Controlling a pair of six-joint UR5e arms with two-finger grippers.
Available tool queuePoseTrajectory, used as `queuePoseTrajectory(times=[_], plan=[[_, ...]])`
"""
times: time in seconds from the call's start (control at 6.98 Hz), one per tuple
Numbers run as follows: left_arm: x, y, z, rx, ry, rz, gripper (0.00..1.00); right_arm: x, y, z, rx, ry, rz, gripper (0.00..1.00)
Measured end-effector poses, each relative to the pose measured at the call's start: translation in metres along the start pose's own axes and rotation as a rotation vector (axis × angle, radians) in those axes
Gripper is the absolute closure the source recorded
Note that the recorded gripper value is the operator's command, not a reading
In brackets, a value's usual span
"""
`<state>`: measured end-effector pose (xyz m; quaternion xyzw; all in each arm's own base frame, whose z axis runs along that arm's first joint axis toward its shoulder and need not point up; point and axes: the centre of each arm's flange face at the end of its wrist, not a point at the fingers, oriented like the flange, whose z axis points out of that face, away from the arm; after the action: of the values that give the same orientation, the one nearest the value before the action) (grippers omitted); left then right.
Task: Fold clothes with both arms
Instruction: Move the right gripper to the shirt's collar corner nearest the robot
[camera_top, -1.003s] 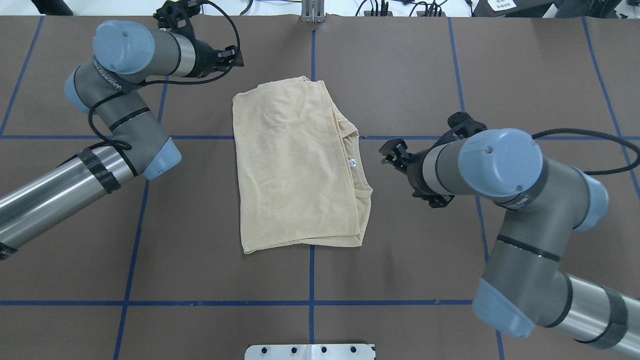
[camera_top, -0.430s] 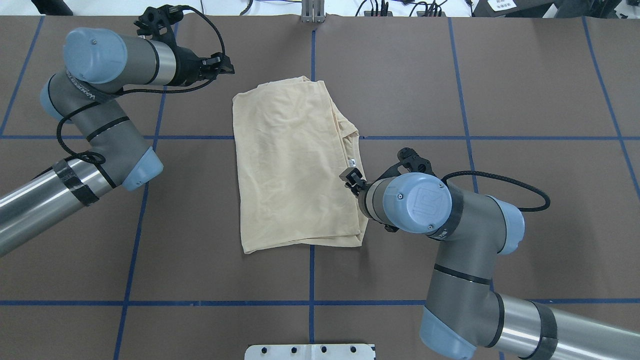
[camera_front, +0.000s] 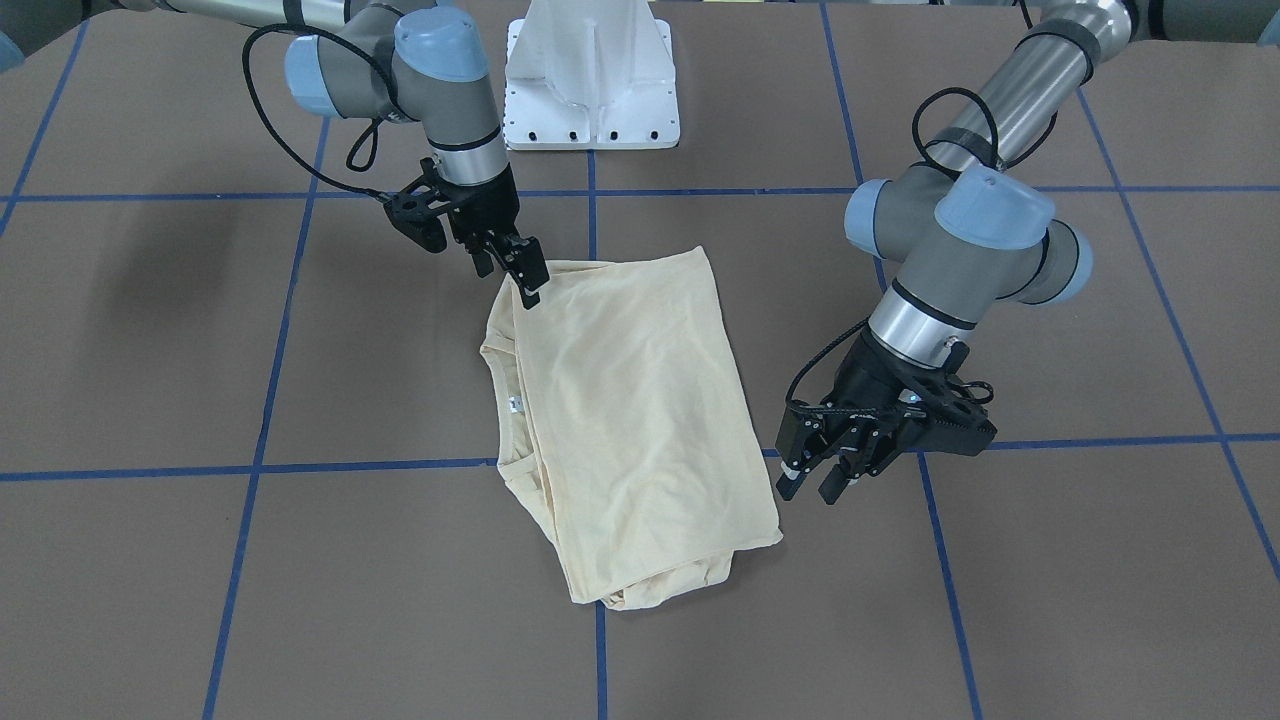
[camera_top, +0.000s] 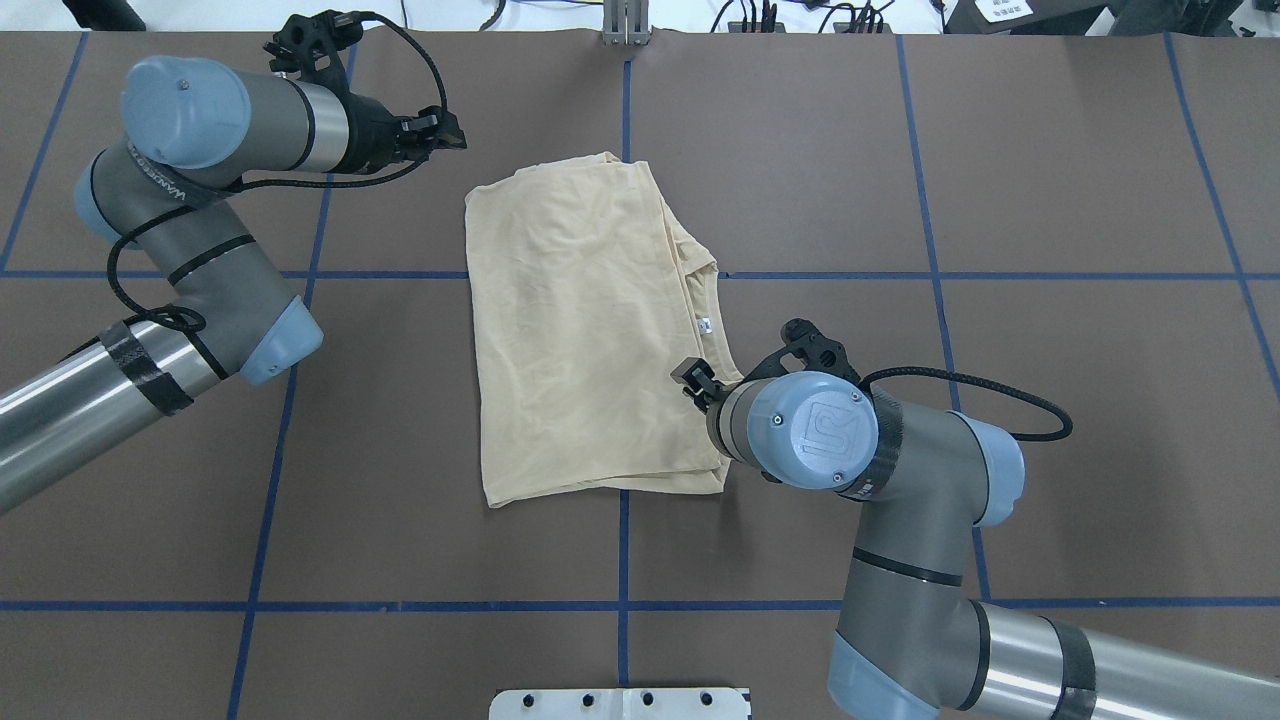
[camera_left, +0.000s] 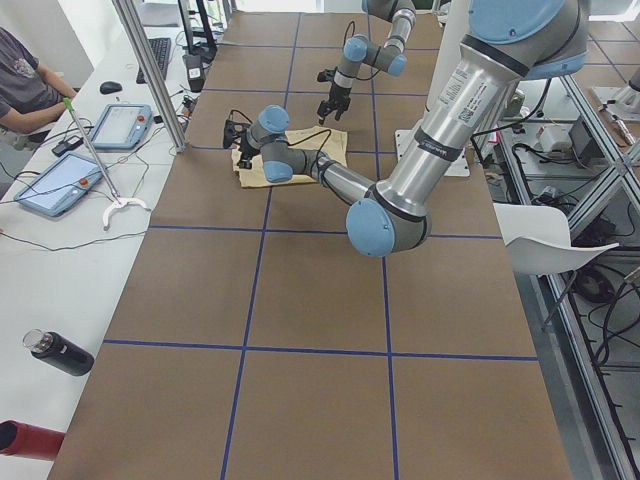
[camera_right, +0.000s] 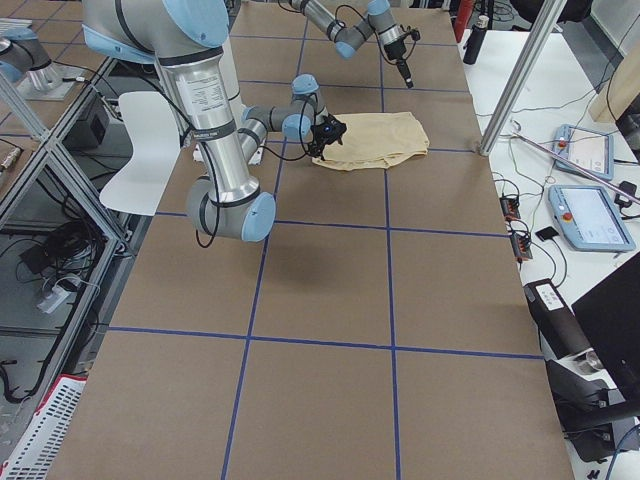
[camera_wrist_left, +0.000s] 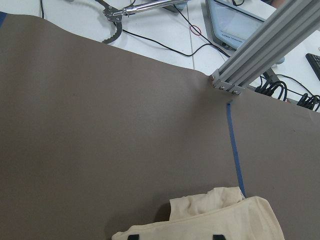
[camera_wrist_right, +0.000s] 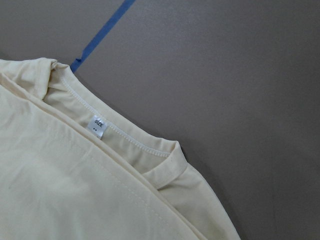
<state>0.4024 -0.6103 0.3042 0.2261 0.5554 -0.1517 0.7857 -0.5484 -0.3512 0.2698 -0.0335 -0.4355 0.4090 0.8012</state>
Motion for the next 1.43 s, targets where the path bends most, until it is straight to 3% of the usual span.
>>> queuePoseTrajectory(times=[0.14,0.29,0.86,1.0,1.15,1.29,1.43], plan=[[-0.001,0.001,0.000,0.000,0.000,-0.006,0.41,0.005,0.004,0.008,-0.003,0.010,-0.005,0.08],[-0.001,0.001,-0.001,0.000,-0.001,-0.014,0.41,0.008,0.007,0.014,-0.003,0.019,-0.007,0.20],[-0.001,0.001,-0.001,0.000,-0.001,-0.020,0.40,0.016,0.018,0.019,-0.013,0.032,-0.014,0.25],[-0.001,0.001,-0.001,0.000,-0.001,-0.020,0.39,0.018,0.020,0.020,-0.015,0.035,-0.016,0.47],[-0.001,0.001,-0.001,0.000,0.001,-0.020,0.39,0.019,0.022,0.020,-0.017,0.036,-0.017,0.88],[0.000,0.001,-0.002,0.001,0.002,-0.020,0.39,0.020,0.023,0.021,-0.017,0.038,-0.013,0.98],[0.000,0.001,-0.002,0.000,0.003,-0.027,0.39,0.021,0.024,0.022,-0.018,0.040,-0.005,1.00]])
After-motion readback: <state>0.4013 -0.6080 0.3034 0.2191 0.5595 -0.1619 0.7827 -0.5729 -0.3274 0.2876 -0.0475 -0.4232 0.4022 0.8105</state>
